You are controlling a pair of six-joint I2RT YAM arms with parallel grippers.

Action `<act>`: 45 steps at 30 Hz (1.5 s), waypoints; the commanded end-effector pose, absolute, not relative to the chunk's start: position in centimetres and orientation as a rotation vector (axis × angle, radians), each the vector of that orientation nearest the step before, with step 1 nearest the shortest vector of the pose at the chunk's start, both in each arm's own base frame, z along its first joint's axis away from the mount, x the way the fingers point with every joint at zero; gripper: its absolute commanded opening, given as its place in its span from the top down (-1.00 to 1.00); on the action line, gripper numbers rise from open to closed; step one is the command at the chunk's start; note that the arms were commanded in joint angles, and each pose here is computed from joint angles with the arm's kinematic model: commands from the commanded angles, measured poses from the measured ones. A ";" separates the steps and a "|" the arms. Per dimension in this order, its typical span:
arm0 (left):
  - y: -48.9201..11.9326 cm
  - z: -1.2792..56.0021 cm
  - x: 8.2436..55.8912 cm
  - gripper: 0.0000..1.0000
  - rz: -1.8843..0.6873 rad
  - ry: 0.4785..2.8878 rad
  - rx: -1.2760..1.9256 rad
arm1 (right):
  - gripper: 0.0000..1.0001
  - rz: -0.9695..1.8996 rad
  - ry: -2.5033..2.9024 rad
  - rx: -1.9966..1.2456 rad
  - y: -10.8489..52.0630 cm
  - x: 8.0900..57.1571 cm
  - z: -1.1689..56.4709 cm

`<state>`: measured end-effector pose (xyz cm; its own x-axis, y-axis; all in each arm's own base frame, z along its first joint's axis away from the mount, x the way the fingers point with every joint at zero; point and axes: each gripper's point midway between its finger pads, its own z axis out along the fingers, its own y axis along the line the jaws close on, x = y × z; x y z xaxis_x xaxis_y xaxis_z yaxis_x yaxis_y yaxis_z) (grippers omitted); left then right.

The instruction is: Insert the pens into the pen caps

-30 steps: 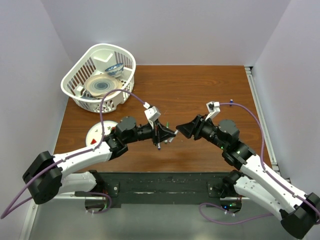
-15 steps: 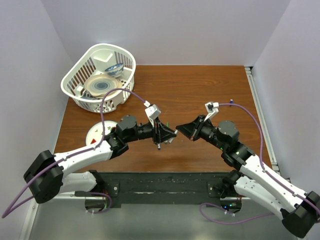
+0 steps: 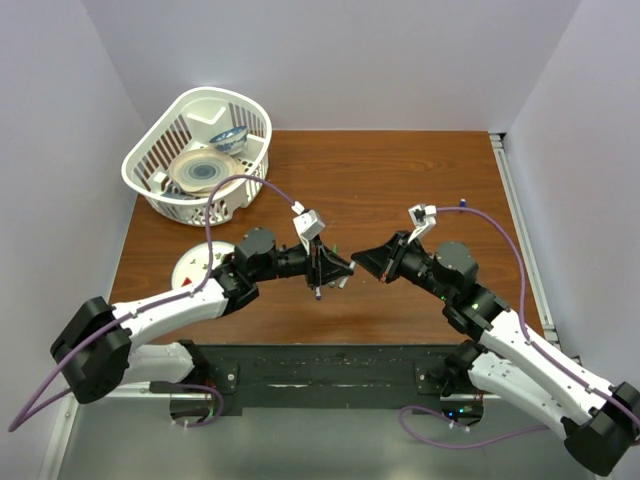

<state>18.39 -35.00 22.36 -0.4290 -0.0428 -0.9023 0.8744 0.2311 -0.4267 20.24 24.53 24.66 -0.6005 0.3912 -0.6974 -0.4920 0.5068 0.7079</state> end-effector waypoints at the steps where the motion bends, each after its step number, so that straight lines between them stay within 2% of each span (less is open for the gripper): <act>1: -36.0 24.8 17.4 0.39 -1.380 1.518 0.875 | 1.00 1.276 1.778 -0.100 25.0 20.1 26.6; 2: -36.0 24.6 17.4 0.39 -1.374 1.516 0.880 | 1.00 1.279 1.781 -0.102 25.1 20.1 26.6; 5: -36.0 24.6 17.3 0.55 -1.375 1.511 0.893 | 1.00 1.282 1.780 -0.096 25.1 20.2 26.6; 6: -35.9 24.6 17.3 0.87 -1.372 1.510 0.896 | 1.00 1.284 1.781 -0.096 25.2 20.1 26.6; 7: -35.9 24.7 17.2 1.00 -1.372 1.501 0.905 | 1.00 1.281 1.780 -0.098 25.1 20.2 26.6; 9: -35.7 24.6 17.3 1.00 -1.358 1.502 0.897 | 0.97 1.273 1.789 -0.091 25.1 20.3 26.4; 10: -35.4 25.0 17.5 1.00 -1.338 1.492 0.875 | 0.79 1.259 1.790 -0.092 25.0 20.4 26.5; 12: -34.8 24.7 18.2 1.00 -1.284 1.522 0.834 | 0.22 1.174 1.820 -0.047 24.2 21.3 26.0; 14: -33.4 24.6 19.7 1.00 -1.185 1.581 0.741 | 0.02 1.086 1.777 -0.056 23.3 22.2 27.7; 16: -31.8 25.4 21.4 1.00 -1.095 1.620 0.617 | -0.22 0.831 1.789 -0.003 20.6 24.8 28.2; 18: -30.6 24.7 21.9 1.00 -1.037 1.703 0.557 | -0.32 0.592 1.837 0.051 17.7 26.5 27.6; 19: -29.9 25.9 22.3 1.00 -1.004 1.692 0.525 | -0.37 0.420 1.791 0.092 15.3 28.1 29.4; 21: -28.9 25.3 22.1 1.00 -0.936 1.726 0.560 | -0.37 0.166 1.842 0.139 12.5 30.6 28.0; 22: -28.6 26.6 21.9 1.00 -0.927 1.699 0.572 | -0.36 0.054 1.823 0.175 10.7 31.7 29.1; 24: -28.1 26.6 21.4 1.00 -0.894 1.699 0.639 | -0.35 -0.084 1.920 0.233 7.3 34.7 26.4; 29: -27.9 26.4 18.2 1.00 -0.940 1.686 0.854 | -0.34 -0.134 2.063 0.393 0.8 40.8 22.4; 30: -27.9 26.2 18.0 1.00 -0.941 1.689 0.869 | -0.33 -0.164 2.161 0.406 0.0 42.2 18.8; 31: -27.9 25.8 17.5 1.00 -0.953 1.691 0.893 | -0.33 -0.155 2.173 0.415 -0.6 43.6 18.9; 34: -27.8 24.7 16.6 1.00 -0.970 1.701 0.957 | -0.33 -0.177 2.364 0.411 -3.0 45.9 14.2; 40: -26.7 23.7 17.1 1.00 -0.907 1.714 0.907 | -0.30 -0.276 2.507 0.395 -7.7 48.1 10.2; 45: -26.5 23.8 17.4 1.00 -0.882 1.712 0.912 | -0.28 -0.153 2.566 0.382 -9.0 49.7 8.0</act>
